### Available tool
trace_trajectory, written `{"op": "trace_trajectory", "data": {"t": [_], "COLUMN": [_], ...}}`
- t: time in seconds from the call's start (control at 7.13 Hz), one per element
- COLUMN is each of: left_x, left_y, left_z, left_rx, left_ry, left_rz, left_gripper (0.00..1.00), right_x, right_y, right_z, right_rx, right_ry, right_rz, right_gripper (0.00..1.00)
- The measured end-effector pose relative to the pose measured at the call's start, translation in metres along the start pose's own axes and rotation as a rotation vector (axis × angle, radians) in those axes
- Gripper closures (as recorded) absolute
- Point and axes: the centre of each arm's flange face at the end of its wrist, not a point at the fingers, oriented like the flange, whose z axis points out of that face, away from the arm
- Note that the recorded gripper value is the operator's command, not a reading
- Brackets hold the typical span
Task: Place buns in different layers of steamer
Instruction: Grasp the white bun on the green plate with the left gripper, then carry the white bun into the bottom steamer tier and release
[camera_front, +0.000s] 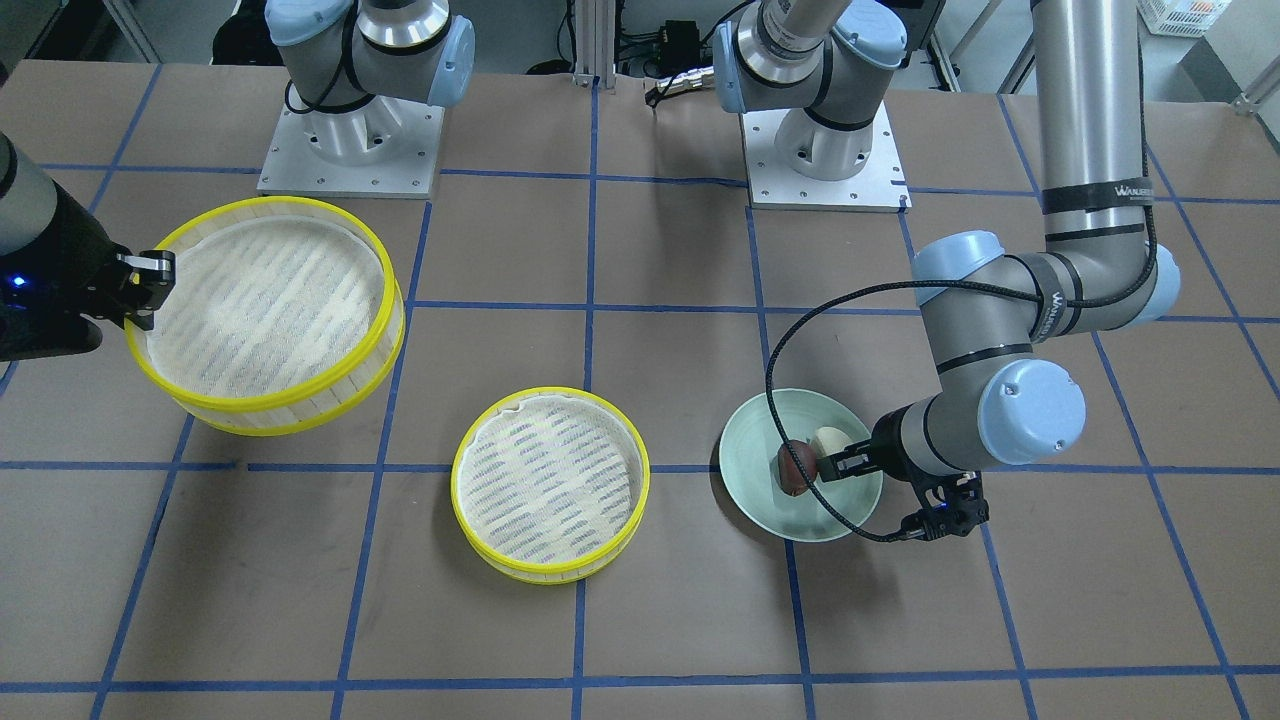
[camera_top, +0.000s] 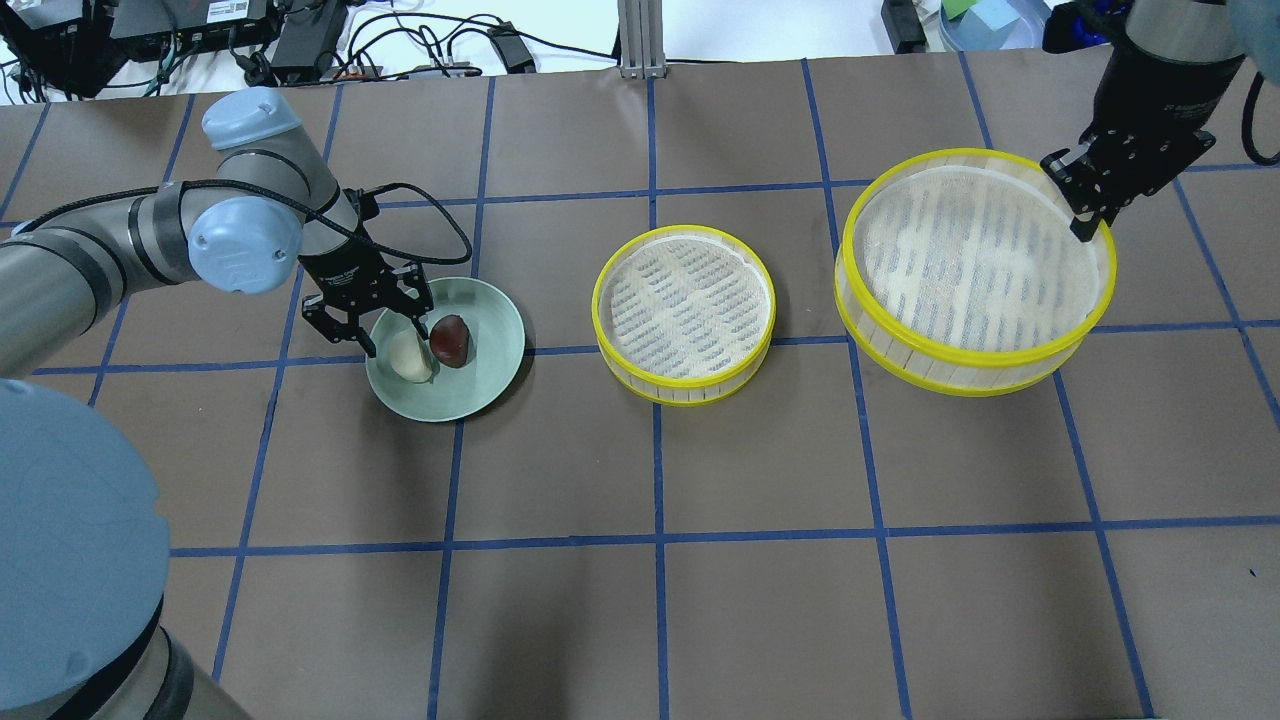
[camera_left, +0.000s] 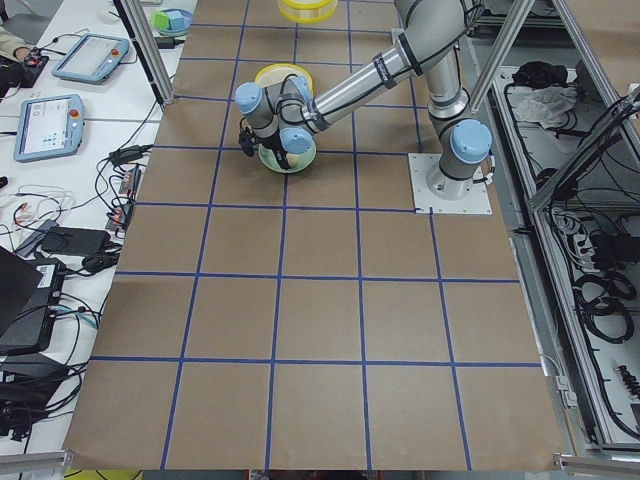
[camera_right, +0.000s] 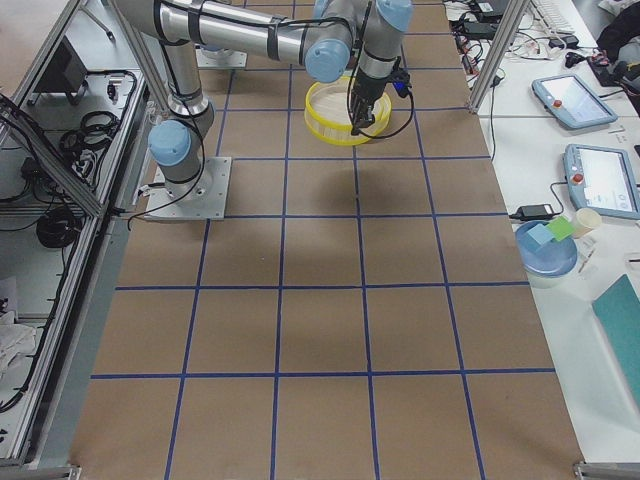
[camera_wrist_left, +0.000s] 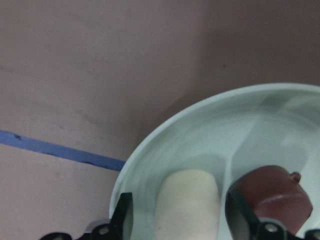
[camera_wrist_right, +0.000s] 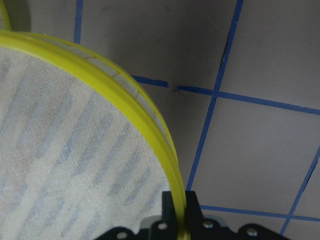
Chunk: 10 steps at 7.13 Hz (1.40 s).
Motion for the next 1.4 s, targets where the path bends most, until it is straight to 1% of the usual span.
{"op": "trace_trajectory", "data": {"t": [0.14,0.28,0.42,0.56,0.98,1.12,1.26,1.4], "left_x": [0.001,0.001,0.002,0.002,0.002,0.002,0.003,0.006], "left_y": [0.0,0.0,0.0,0.0,-0.001,-0.002,-0.001,0.0], "left_z": [0.0,0.0,0.001,0.002,0.002,-0.006,-0.025,-0.058], "left_rx": [0.0,0.0,-0.001,-0.003,-0.004,0.009,0.038,0.072], "left_ry": [0.001,0.002,0.002,0.002,0.001,0.003,0.003,0.002], "left_rz": [-0.009,-0.013,-0.014,-0.014,0.005,0.009,0.011,0.014], "left_gripper": [0.29,0.35,0.81,1.0,1.0,1.0,1.0,1.0], "right_x": [0.0,0.0,0.0,0.0,-0.001,-0.001,-0.001,0.0], "right_y": [0.0,0.0,0.0,0.0,0.0,0.0,0.0,0.0], "right_z": [0.0,0.0,0.0,0.0,0.0,0.0,0.0,0.0], "right_rx": [0.0,0.001,0.001,0.001,0.0,-0.001,0.0,0.0], "right_ry": [0.0,0.001,0.002,0.002,0.002,0.002,0.002,0.002], "right_rz": [-0.001,0.0,-0.001,-0.001,-0.001,-0.001,-0.001,-0.001], "right_gripper": [1.0,1.0,1.0,1.0,1.0,1.0,1.0,1.0]}}
